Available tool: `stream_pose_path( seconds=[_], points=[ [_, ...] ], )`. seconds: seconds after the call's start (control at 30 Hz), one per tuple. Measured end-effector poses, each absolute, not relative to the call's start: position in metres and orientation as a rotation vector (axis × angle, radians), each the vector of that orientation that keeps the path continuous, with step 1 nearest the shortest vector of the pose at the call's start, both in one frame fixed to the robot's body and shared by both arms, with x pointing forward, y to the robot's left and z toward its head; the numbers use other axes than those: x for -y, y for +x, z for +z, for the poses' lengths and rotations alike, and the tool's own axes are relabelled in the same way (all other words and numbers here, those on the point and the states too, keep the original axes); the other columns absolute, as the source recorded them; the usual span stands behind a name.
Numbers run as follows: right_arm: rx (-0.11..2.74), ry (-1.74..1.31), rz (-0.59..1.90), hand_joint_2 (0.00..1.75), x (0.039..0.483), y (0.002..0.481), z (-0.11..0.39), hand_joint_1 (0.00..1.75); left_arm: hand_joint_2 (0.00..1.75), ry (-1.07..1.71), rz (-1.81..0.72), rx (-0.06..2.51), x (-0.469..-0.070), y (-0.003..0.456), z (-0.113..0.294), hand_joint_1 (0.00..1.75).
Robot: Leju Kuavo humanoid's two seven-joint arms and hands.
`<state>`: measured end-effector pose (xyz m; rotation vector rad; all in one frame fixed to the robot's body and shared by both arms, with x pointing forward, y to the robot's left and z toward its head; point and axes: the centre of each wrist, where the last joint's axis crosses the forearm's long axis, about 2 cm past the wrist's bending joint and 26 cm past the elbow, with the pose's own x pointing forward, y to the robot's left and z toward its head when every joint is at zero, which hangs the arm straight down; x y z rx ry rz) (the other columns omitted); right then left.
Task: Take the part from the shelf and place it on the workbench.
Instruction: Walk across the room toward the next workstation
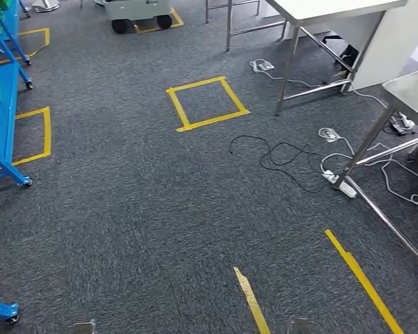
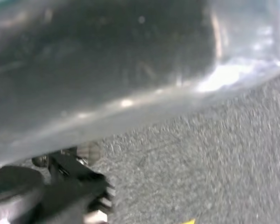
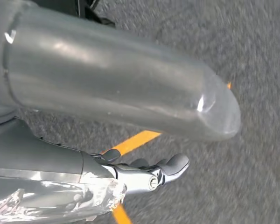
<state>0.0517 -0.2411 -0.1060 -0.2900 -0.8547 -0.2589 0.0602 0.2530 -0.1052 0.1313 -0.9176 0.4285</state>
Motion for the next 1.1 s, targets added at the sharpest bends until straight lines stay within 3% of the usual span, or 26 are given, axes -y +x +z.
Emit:
stream_pose_path(
  seconds=[1.1],
  points=[
    [0.852, -0.279, -0.246, 0.00, 0.2435, 0.0560, -0.1058, 0.00, 0.00, 0.173, 0.437, 0.917, -0.2600, 0.0571, -0.1058, 0.00]
  ],
)
